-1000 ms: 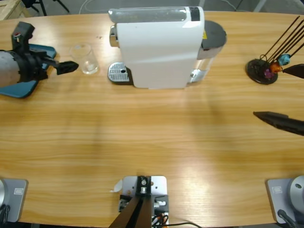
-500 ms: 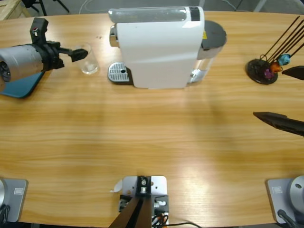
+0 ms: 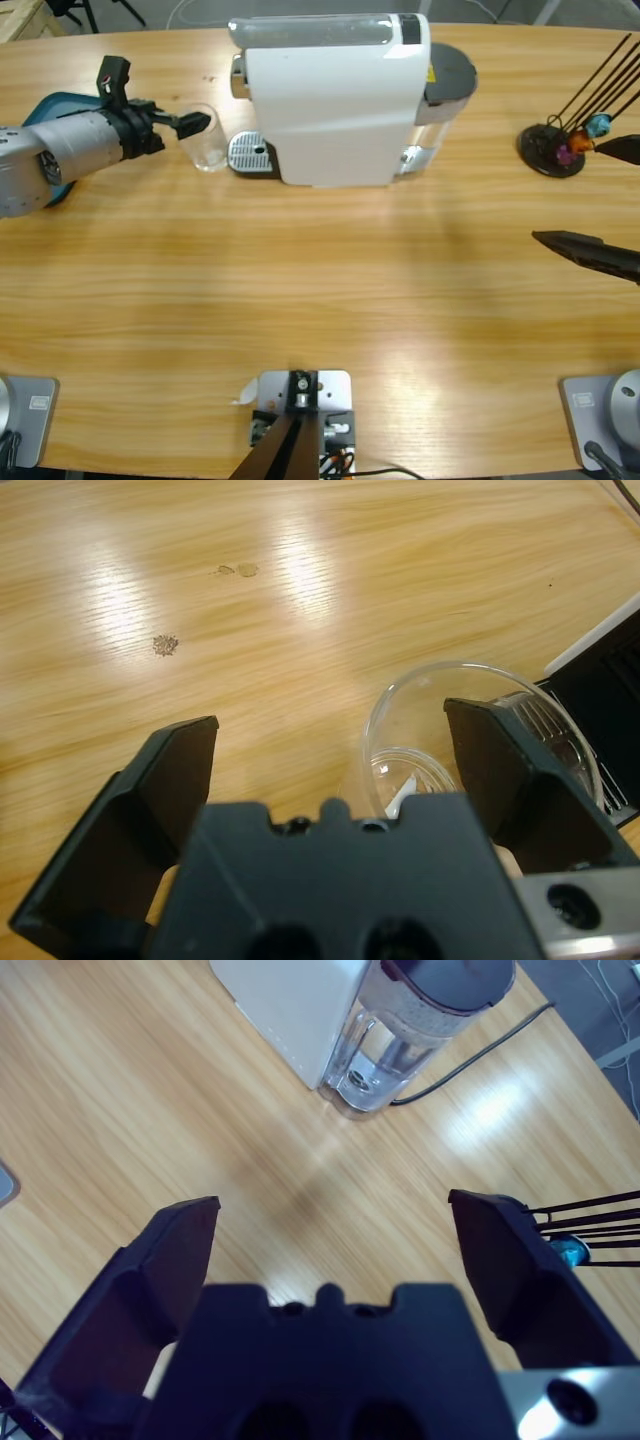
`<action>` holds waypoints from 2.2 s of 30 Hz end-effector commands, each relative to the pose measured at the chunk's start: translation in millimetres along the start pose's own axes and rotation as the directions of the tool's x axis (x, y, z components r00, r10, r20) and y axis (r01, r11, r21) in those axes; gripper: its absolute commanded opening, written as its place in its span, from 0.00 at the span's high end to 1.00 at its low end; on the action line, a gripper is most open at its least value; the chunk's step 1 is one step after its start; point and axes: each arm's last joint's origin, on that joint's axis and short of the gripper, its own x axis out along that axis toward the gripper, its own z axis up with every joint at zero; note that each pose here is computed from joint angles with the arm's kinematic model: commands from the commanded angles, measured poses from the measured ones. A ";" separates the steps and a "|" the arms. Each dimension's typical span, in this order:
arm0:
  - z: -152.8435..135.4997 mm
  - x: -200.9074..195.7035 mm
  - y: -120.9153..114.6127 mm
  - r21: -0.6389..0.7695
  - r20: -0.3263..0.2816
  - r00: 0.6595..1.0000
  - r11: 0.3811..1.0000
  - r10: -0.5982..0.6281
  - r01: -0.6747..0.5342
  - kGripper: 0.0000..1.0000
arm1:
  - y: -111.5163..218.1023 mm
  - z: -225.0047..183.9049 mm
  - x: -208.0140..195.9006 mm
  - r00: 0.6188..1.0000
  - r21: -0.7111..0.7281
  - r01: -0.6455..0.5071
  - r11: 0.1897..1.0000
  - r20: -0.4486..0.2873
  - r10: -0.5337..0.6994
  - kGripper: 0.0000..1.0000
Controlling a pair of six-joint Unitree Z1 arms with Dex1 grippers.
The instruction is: Pour coffee
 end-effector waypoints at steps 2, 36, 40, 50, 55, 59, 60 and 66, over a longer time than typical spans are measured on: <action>15.8 -39.4 1.3 -0.005 0.082 0.996 0.999 -0.047 0.048 0.01 | 1.3 -10.8 7.3 1.000 -0.006 0.014 1.000 -0.021 -0.014 0.00; -10.4 -14.6 -25.0 0.068 -0.075 0.994 0.994 -0.078 0.083 0.00 | 0.6 -13.9 5.1 1.000 -0.002 0.016 1.000 -0.007 -0.016 0.01; -10.4 -9.3 -24.7 0.070 -0.073 0.996 0.996 -0.056 0.061 0.00 | 0.6 -13.9 5.1 1.000 -0.003 0.016 1.000 -0.007 -0.016 0.01; -14.5 -4.6 -24.6 0.070 -0.092 0.994 0.996 -0.055 0.062 0.42 | 0.8 -14.4 5.6 1.000 -0.005 0.016 1.000 -0.007 -0.016 0.01; -16.4 -6.3 -24.2 0.071 -0.099 0.993 0.995 -0.059 0.066 0.52 | 0.7 -14.6 5.4 1.000 -0.004 0.016 1.000 -0.006 -0.016 0.01; -11.6 -20.5 -24.1 0.088 -0.077 0.994 0.992 -0.082 0.089 0.52 | 0.7 -14.9 5.3 1.000 -0.005 0.016 1.000 -0.006 -0.016 0.01; -7.9 -26.9 -24.3 0.094 -0.060 0.994 0.991 -0.094 0.100 0.52 | 0.8 -15.0 5.5 1.000 -0.006 0.016 1.000 -0.006 -0.016 0.01; 26.4 -64.4 -30.2 0.177 -0.019 0.983 0.967 -0.185 0.186 0.51 | 1.2 -16.9 6.1 1.000 -0.004 0.013 1.000 -0.002 -0.013 0.01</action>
